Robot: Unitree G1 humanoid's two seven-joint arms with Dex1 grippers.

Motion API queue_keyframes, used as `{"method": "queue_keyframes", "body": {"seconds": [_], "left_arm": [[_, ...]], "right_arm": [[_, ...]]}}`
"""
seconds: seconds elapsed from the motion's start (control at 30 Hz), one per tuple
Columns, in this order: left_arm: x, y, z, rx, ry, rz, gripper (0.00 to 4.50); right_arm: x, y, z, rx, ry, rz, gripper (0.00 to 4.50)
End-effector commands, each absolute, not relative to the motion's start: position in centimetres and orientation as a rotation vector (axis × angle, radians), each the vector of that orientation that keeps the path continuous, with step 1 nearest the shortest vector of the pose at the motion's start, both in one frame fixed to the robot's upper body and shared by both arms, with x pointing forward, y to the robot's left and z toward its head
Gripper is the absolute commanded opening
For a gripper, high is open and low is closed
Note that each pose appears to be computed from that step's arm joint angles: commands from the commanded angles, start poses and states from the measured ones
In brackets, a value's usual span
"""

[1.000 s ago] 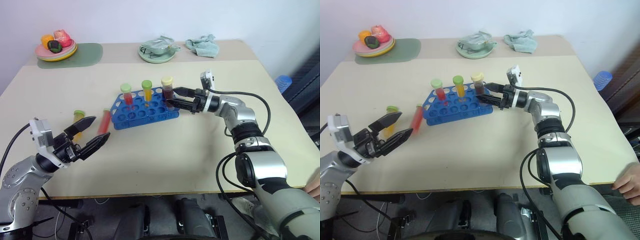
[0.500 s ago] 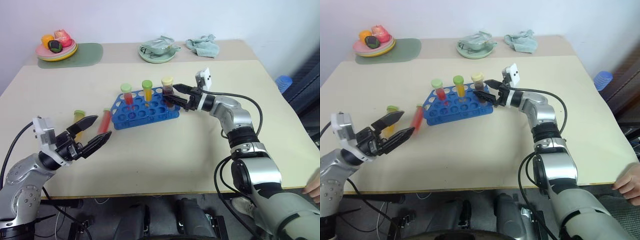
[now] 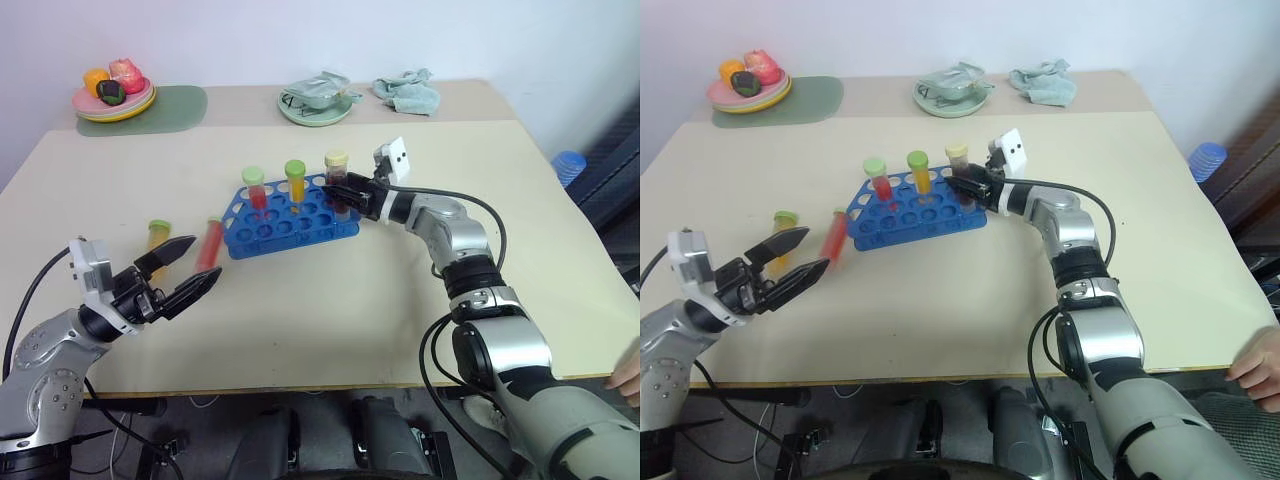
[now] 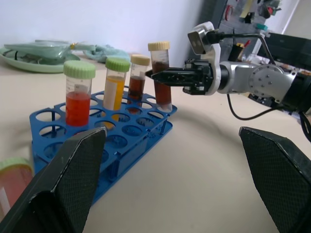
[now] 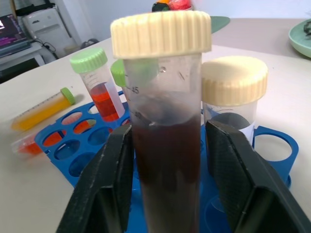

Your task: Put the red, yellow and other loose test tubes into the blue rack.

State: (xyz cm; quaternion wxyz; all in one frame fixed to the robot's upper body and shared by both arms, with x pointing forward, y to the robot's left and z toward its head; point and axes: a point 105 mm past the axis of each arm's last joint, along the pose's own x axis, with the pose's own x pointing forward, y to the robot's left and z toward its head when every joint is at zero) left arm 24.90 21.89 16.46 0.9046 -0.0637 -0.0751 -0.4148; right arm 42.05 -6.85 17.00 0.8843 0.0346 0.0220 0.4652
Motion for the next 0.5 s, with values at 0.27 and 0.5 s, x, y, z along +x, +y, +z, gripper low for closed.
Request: {"method": "queue_keyframes", "body": {"seconds": [0.27, 0.5], "left_arm": [[24.7, 22.1, 16.9, -0.115, -0.187, -0.861, 4.50], [25.1, 21.9, 16.9, -0.117, -0.187, -0.872, 4.50]], "right_arm": [[42.0, -8.1, 18.6, 0.066, -0.065, 0.908, 2.22], [41.3, -8.2, 18.2, 0.067, -0.078, 0.894, 0.96]]}}
